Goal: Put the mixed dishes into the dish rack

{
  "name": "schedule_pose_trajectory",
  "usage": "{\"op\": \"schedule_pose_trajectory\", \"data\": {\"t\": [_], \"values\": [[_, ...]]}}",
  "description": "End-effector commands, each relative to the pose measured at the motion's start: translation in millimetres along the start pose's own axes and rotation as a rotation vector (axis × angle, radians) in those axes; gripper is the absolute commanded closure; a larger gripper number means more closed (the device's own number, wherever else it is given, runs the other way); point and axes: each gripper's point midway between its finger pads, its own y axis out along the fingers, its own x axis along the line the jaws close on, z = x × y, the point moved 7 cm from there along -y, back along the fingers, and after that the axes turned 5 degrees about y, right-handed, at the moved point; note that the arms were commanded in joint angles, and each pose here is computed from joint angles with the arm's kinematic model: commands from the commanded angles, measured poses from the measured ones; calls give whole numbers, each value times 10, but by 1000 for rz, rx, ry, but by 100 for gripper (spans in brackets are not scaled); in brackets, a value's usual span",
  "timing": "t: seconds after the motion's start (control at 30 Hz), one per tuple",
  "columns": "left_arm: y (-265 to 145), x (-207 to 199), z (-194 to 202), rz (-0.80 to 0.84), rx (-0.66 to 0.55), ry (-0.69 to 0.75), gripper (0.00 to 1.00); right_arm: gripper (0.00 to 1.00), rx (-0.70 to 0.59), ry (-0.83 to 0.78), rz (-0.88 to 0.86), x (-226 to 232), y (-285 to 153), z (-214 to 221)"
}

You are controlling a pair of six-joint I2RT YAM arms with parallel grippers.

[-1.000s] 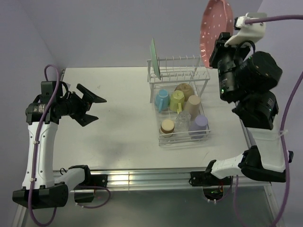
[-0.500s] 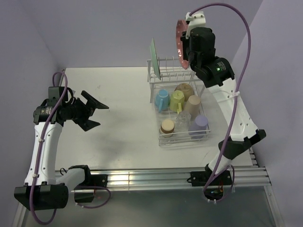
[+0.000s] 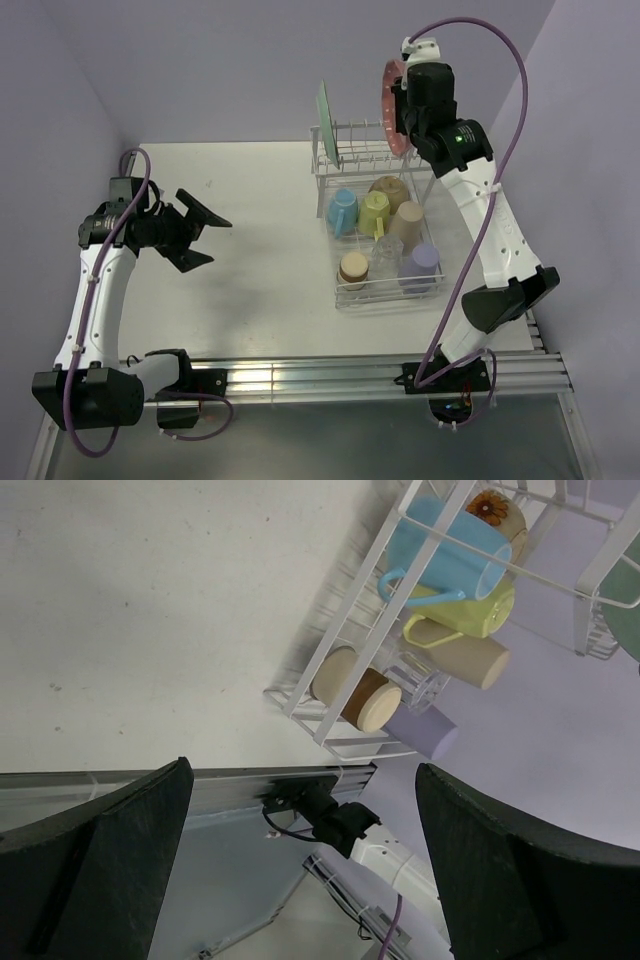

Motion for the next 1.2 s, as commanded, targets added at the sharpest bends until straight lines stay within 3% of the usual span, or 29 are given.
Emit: {"op": "schedule_pose_trajectory", "data": {"t": [0.0, 0.8, 1.17], "values": [[-4, -60, -44, 38, -11, 47, 1, 100, -175, 94, -7, -31, -58, -339], [46, -25, -53, 22, -3, 34, 1, 100, -137, 97, -11, 22, 136, -189], [29, -14, -27, 25, -8, 25, 1, 100, -102, 123, 131, 192, 225, -152]]}}
